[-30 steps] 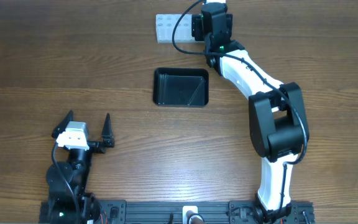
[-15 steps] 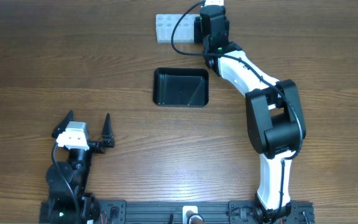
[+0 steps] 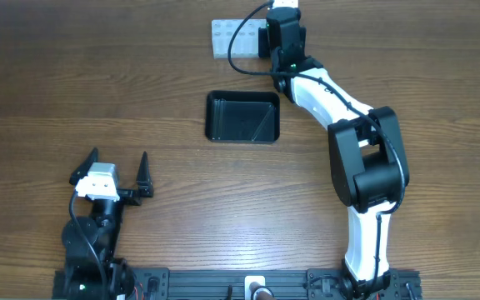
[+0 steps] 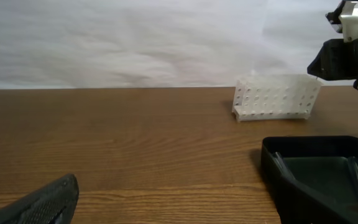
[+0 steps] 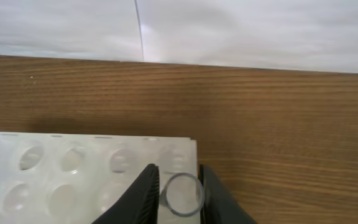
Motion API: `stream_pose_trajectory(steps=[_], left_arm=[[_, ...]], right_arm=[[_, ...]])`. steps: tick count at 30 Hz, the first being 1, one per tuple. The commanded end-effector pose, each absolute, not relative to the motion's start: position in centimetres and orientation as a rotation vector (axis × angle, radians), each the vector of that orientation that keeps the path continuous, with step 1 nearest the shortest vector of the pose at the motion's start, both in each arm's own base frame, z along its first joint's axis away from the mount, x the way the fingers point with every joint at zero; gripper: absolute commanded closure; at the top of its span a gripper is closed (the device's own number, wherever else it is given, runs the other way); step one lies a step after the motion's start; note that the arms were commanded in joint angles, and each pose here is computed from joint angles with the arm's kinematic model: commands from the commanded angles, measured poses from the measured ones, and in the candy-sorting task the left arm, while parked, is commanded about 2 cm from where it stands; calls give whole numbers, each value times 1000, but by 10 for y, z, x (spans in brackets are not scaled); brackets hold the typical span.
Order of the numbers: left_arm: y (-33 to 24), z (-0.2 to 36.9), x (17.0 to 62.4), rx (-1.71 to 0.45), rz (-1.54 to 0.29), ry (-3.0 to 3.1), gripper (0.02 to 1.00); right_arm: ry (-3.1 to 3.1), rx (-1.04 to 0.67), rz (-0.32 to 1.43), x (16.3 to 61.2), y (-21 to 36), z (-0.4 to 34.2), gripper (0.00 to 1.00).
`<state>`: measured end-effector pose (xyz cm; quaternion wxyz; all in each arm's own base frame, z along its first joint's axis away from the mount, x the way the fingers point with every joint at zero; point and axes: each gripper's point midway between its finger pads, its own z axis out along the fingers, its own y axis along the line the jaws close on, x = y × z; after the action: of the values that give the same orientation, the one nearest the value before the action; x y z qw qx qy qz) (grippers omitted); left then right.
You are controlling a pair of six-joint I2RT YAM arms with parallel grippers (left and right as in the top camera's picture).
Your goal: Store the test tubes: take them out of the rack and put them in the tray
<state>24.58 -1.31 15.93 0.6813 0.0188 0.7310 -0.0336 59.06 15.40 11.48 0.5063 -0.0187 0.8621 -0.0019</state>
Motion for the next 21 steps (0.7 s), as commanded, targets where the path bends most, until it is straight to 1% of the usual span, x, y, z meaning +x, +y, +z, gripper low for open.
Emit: stream_pose_trajectory(steps=[1,8,10,12,15,20,21], left_arm=[[-12,157,246,50,-67,1643,20],[-12,157,246,50,-67,1643,18],[-12,157,246,50,-67,1643,18],[-12,157,246,50,-67,1643,18],[-12,157,246,50,-67,1643,18],[-12,157,246,50,-67,1643,20],[-12,157,246,50,-67,1643,18]], right_arm=[[2078,-43,-6,591,156,111,844],[2061,-49,4,591,162,116,866],[2050,-49,10,591,164,122,873],[2025,-45,15,590,165,137,879],[1972,-35,32,587,166,171,888],[1839,4,60,571,160,257,901],[1807,12,69,564,159,279,901]])
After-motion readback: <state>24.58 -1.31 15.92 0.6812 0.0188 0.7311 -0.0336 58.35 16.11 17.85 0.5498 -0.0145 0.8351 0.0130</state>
